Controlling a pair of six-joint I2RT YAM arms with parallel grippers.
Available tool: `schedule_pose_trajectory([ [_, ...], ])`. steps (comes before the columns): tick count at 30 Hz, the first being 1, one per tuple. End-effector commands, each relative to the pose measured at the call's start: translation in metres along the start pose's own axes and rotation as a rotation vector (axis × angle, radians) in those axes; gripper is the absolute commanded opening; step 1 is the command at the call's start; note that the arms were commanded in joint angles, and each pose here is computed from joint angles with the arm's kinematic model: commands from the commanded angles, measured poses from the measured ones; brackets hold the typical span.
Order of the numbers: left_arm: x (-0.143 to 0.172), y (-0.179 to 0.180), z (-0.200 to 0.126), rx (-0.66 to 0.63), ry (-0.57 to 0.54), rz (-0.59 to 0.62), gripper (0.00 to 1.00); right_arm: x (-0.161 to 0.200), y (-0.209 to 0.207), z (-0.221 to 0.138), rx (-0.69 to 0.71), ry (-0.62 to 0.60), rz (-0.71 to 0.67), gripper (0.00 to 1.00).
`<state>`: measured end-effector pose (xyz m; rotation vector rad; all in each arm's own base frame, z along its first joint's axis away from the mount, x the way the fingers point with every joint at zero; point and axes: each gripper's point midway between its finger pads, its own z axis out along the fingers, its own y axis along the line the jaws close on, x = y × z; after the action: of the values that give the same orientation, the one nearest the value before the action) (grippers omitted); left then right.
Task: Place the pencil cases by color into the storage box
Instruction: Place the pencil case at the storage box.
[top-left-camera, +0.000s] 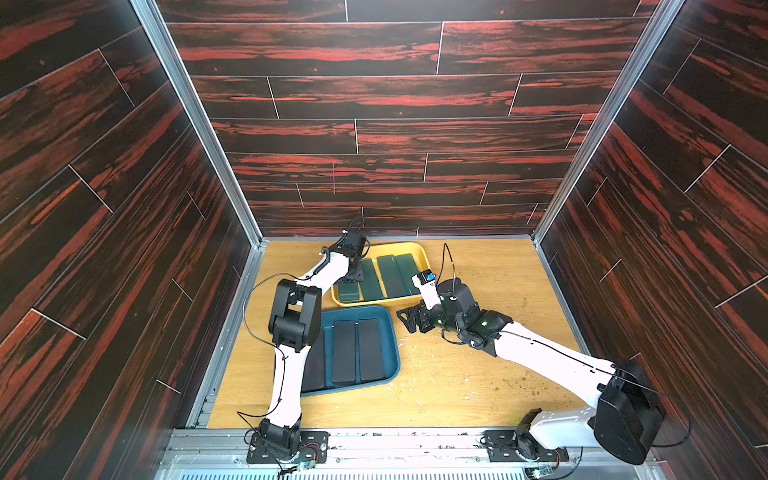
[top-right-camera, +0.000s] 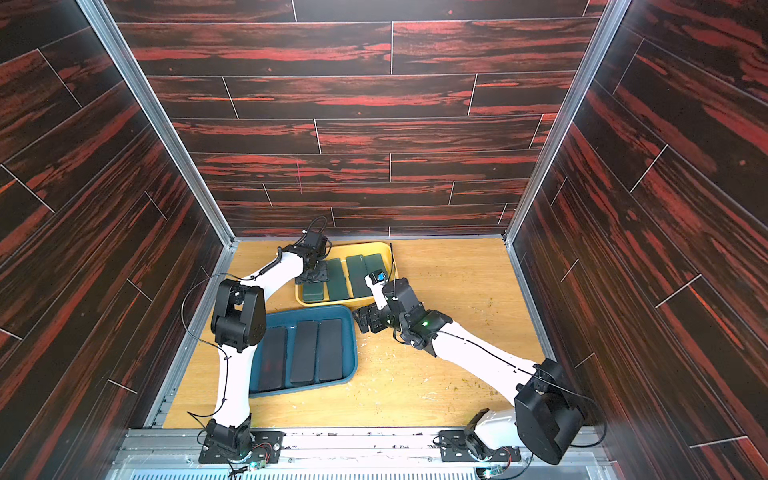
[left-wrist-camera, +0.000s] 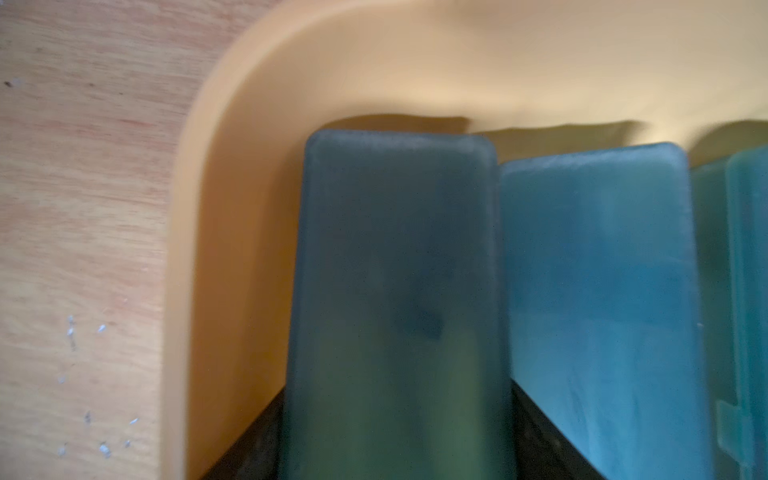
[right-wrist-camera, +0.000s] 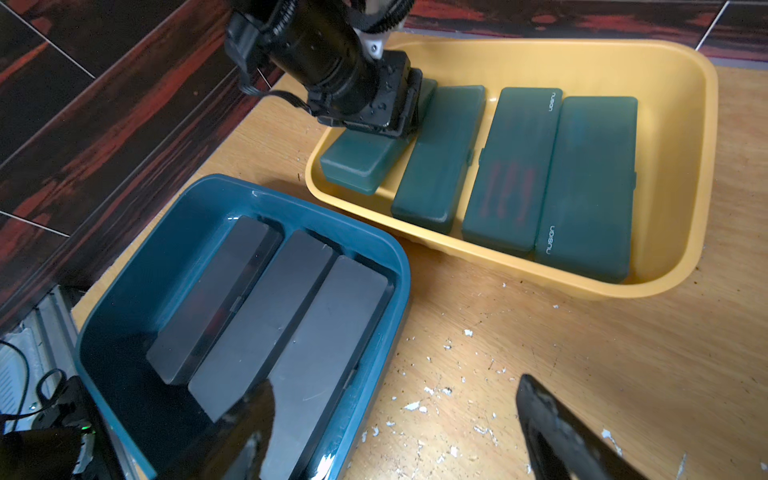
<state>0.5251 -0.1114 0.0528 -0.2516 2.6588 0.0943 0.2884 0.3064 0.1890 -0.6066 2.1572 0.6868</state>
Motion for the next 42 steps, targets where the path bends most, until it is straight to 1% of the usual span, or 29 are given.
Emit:
schedule_pose_trajectory([
  [1, -0.014, 0.006, 0.000, -0.015, -0.040, -0.005, 0.44, 0.009, -0.002, 0.008, 0.005, 0.011, -0.017, 0.91],
  [7, -0.012, 0.005, 0.009, -0.016, -0.054, -0.008, 0.44, 0.009, -0.003, 0.011, 0.010, 0.007, -0.028, 0.91],
  [8, -0.018, 0.003, 0.009, -0.005, -0.081, -0.015, 0.45, 0.009, -0.003, 0.011, 0.012, 0.006, -0.028, 0.91],
  [11, -0.019, 0.002, 0.011, 0.000, -0.097, -0.019, 0.49, 0.010, -0.004, 0.011, 0.015, 0.003, -0.034, 0.91],
  [12, -0.018, 0.002, 0.013, 0.001, -0.099, -0.020, 0.52, 0.010, -0.005, 0.011, 0.017, 0.002, -0.036, 0.91],
  [16, -0.019, 0.001, 0.013, 0.015, -0.110, -0.021, 0.68, 0.009, -0.005, 0.011, 0.019, -0.002, -0.045, 0.91],
  [18, -0.022, -0.001, 0.012, 0.026, -0.119, -0.021, 0.78, 0.009, -0.004, 0.011, 0.014, -0.005, -0.048, 0.91],
  [20, -0.025, -0.001, 0.007, 0.029, -0.130, -0.021, 0.84, 0.009, -0.003, 0.011, 0.010, -0.006, -0.049, 0.92],
  [22, -0.028, 0.000, 0.001, 0.029, -0.142, -0.022, 0.89, 0.009, -0.004, 0.010, 0.011, -0.007, -0.051, 0.92],
  [25, -0.033, 0.001, -0.011, 0.036, -0.154, -0.020, 0.93, 0.006, -0.003, 0.009, 0.010, -0.012, -0.052, 0.92],
  [30, -0.039, 0.001, -0.040, 0.064, -0.170, -0.006, 0.97, -0.002, 0.000, 0.004, 0.004, -0.025, -0.055, 0.93],
  [34, -0.041, 0.003, -0.073, 0.097, -0.179, 0.013, 0.97, -0.016, 0.001, -0.003, 0.022, -0.030, -0.061, 0.93],
  [36, -0.036, 0.007, -0.089, 0.103, -0.161, 0.030, 0.97, -0.023, 0.000, -0.006, 0.040, -0.018, -0.074, 0.94],
  [38, -0.033, 0.011, -0.109, 0.112, -0.167, 0.044, 0.97, -0.033, -0.003, -0.011, 0.067, -0.011, -0.088, 0.94],
  [40, -0.032, 0.017, -0.128, 0.116, -0.193, 0.052, 0.97, -0.043, -0.008, -0.017, 0.091, -0.006, -0.097, 0.94],
  [42, -0.029, 0.025, -0.149, 0.126, -0.237, 0.053, 0.97, -0.055, -0.015, -0.028, 0.123, -0.034, -0.109, 0.95],
])
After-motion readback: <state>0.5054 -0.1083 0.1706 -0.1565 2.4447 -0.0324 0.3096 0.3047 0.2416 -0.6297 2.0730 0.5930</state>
